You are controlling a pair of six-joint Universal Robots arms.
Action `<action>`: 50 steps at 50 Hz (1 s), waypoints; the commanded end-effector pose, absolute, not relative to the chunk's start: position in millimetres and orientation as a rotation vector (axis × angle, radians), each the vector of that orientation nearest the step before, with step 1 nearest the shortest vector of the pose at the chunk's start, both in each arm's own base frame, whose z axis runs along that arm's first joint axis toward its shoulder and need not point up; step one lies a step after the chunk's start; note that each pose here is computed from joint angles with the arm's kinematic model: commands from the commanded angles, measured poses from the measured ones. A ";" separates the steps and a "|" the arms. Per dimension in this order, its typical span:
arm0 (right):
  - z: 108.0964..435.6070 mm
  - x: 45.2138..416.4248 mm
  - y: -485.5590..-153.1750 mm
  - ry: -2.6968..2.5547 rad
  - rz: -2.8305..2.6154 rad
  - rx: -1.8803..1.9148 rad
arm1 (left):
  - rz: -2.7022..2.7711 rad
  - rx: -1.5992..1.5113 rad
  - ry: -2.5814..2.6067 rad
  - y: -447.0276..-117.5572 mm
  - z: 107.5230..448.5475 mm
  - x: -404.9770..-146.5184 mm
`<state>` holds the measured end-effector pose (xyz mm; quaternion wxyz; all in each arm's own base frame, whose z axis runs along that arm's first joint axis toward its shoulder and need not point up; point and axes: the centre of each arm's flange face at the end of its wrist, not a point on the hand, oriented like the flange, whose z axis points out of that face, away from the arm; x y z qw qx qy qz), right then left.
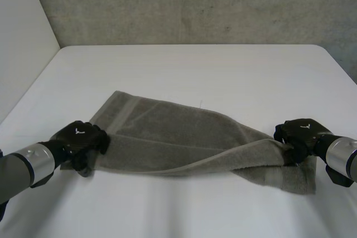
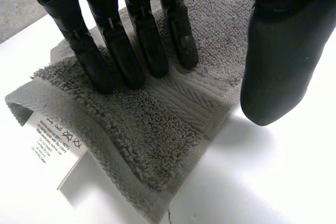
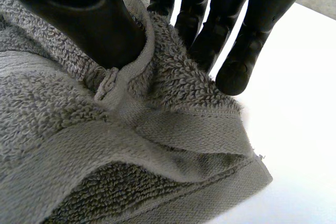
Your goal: Fold the towel.
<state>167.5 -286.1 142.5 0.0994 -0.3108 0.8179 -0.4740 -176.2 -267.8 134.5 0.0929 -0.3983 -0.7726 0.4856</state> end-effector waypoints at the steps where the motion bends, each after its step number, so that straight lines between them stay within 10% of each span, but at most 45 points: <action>1: 142.0 167.6 -285.4 2.418 -1.398 -0.918 | 1.428 -1.201 -2.292 -269.3 130.5 -181.4; 50: 137.6 167.2 -283.9 2.422 -1.389 -0.966 | 1.535 -1.232 -2.297 -308.3 124.2 -209.6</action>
